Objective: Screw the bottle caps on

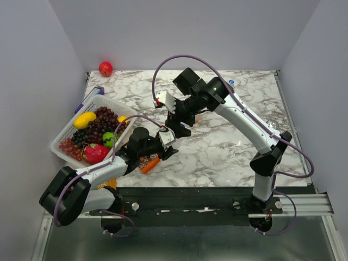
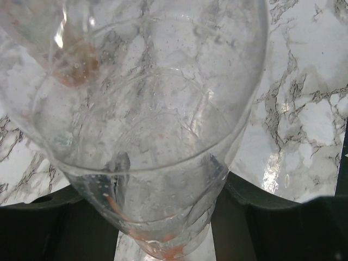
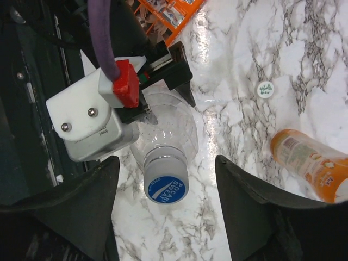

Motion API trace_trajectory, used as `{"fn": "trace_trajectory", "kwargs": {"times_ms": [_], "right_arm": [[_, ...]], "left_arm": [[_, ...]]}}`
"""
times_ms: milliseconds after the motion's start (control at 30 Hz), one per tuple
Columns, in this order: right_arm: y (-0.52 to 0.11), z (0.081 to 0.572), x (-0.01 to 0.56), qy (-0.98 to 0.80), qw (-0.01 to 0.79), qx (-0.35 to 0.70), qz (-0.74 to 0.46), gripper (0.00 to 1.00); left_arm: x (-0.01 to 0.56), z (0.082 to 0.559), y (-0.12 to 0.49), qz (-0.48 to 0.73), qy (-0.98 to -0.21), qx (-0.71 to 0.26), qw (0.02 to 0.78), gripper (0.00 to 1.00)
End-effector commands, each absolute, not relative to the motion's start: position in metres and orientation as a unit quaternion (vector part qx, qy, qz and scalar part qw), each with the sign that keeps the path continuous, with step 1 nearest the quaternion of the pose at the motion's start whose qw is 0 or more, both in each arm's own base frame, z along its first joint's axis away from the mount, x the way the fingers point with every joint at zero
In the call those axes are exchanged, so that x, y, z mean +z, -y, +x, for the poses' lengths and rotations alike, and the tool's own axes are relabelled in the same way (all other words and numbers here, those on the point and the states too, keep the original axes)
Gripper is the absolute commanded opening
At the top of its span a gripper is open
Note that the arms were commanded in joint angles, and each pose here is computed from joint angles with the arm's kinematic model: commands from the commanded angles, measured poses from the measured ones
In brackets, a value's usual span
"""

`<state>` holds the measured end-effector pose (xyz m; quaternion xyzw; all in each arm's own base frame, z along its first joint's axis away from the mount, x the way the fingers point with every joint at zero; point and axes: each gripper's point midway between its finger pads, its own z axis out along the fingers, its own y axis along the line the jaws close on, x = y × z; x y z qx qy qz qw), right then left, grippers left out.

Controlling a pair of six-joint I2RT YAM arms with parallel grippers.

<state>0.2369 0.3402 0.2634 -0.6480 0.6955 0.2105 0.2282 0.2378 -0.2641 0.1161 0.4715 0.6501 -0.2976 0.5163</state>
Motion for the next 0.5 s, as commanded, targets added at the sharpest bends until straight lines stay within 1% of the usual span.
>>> {"fn": "trace_trajectory", "kwargs": {"times_ms": [0,67,167,200,233,267,333,367,467], "right_arm": [[-0.303,0.203,0.281,-0.688,0.201,0.204,-0.667,1.0],[-0.3,0.205,0.276,-0.681,0.215,0.202,-0.67,1.0],[-0.296,0.203,0.289,-0.658,0.258,0.208,-0.676,1.0],[-0.294,0.201,0.284,-0.655,0.257,0.209,-0.679,1.0],[-0.294,0.198,0.293,-0.642,0.278,0.216,-0.681,1.0],[-0.301,0.205,0.299,-0.626,0.31,0.217,-0.681,1.0],[-0.305,0.207,0.296,-0.614,0.326,0.219,-0.684,1.0],[-0.31,0.212,0.302,-0.601,0.349,0.217,-0.685,1.0],[-0.324,0.22,0.309,-0.578,0.376,0.222,-0.69,1.0]], "left_arm": [[0.124,0.241,0.267,0.461,-0.649,-0.312,0.518,0.0],[0.126,0.238,0.268,0.464,-0.645,-0.324,0.513,0.0],[0.13,0.234,0.271,0.47,-0.638,-0.339,0.507,0.0],[0.13,0.233,0.271,0.471,-0.637,-0.341,0.505,0.0],[0.131,0.233,0.271,0.472,-0.636,-0.347,0.503,0.0],[0.134,0.232,0.273,0.475,-0.631,-0.352,0.502,0.0],[0.136,0.227,0.275,0.484,-0.624,-0.364,0.494,0.0],[0.139,0.227,0.277,0.487,-0.62,-0.367,0.494,0.0],[0.142,0.222,0.28,0.495,-0.612,-0.383,0.483,0.0]]}}
